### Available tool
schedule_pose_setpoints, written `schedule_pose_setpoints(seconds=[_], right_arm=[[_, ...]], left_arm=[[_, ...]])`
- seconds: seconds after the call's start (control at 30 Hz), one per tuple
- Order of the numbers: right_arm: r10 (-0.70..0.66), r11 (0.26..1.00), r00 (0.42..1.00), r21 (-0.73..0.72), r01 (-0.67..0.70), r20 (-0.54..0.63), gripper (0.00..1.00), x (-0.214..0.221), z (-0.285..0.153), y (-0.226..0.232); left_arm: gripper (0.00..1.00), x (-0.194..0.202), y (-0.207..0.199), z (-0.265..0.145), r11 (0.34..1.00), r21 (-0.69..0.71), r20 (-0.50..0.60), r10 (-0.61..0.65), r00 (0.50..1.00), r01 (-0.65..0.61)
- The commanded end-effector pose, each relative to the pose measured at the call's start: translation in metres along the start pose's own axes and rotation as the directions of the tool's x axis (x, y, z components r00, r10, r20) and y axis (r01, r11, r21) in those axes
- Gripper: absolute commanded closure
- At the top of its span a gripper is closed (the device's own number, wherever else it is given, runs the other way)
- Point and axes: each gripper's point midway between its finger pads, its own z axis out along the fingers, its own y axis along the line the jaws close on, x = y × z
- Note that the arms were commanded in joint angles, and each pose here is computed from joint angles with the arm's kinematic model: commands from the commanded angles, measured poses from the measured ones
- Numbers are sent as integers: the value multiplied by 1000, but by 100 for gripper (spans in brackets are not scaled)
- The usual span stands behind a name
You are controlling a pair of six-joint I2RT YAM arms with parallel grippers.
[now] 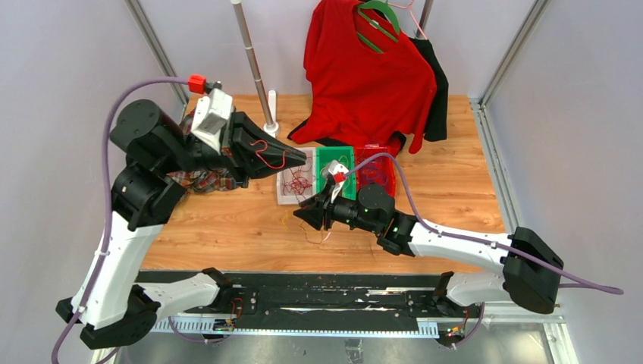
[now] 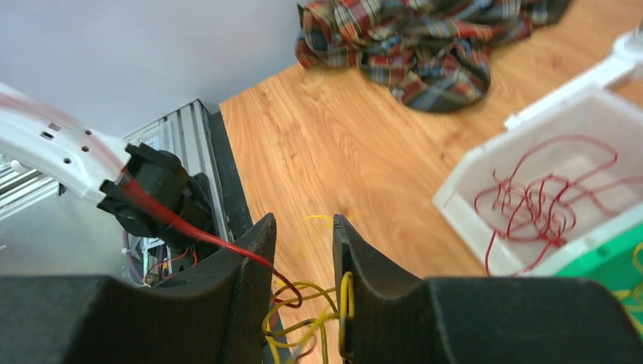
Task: Untangle the cables
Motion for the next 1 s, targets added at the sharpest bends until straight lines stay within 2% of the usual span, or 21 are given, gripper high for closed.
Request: schedule_pose_setpoints(seconds=[0.0,0.13,0.23,0.33,0.43,0.7,0.8,0.97], right_arm=[[98,993,995,62,-97,-11,68,19,-7,-10],[163,982,984,112,-155,-73,70,54,-12,-19],[208,968,971,167,-188,-117,58,81,-15,-30],[225,958,959,220,-185,-171,58,105,-18,-40],[246,949,943,255,-186,-226,58,124,-23,-44],[274,937,913,298,-183,-301,55,148,-33,-48],[282,929,905,327,-174,-318,58,154,-37,-52],[305,920,892,344,-186,-334,58,161,-44,-52]], left_arm=[[100,-32,-6,-4,995,-28,57,92,994,-90],[100,-54,-4,-9,984,-79,78,167,983,-161],[99,-70,0,-11,977,-131,111,184,977,-169],[99,-88,3,-16,963,-188,161,226,961,-195],[100,-113,9,-22,924,-270,175,323,930,-270],[99,-160,20,-46,767,-458,142,563,814,-450],[100,-176,21,-54,700,-509,120,634,764,-501],[99,-208,30,-72,539,-631,70,755,652,-557]])
